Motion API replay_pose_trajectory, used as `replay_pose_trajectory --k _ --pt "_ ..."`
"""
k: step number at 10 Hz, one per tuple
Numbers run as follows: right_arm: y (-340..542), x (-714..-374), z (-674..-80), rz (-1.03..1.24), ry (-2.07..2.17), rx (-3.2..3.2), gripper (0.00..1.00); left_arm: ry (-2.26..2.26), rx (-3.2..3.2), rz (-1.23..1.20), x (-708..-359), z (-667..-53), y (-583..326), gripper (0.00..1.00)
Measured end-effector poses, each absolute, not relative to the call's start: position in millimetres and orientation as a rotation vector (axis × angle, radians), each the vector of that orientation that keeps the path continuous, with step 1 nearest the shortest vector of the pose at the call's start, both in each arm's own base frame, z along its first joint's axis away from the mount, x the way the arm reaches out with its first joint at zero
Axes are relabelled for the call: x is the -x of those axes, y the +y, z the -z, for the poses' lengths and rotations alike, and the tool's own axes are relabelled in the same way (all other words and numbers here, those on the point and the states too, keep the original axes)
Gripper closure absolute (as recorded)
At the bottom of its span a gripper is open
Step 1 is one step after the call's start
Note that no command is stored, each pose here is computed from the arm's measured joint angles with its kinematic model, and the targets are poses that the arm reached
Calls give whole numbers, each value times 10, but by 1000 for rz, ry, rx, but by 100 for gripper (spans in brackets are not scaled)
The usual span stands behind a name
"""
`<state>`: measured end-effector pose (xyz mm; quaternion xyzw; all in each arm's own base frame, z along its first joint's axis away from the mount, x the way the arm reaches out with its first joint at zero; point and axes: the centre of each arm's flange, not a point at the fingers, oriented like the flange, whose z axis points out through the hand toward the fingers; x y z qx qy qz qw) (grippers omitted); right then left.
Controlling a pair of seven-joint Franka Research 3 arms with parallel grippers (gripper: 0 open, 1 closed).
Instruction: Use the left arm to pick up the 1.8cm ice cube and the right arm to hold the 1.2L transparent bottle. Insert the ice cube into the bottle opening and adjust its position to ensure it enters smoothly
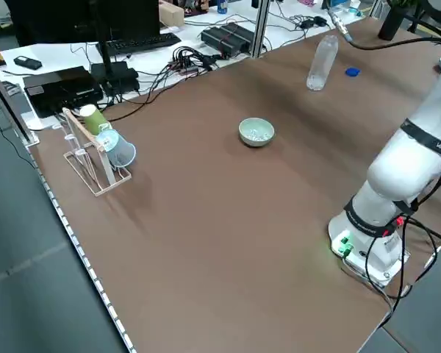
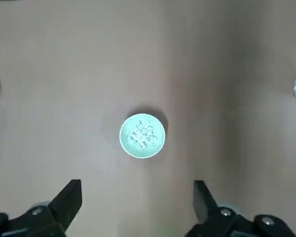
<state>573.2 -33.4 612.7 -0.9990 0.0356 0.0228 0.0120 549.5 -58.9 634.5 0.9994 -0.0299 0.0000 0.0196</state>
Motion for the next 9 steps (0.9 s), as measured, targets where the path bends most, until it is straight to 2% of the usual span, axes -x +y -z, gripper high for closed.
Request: replay_pose_trajectory --k 6,9 --pt "-404 -5758 -6134 -18 112 3126 0 -71 -3102 2 -5501 -6342 -510 0" --pt "-388 -5707 -6095 -92 106 3123 0 -67 -3102 3 -5502 -6341 -495 0"
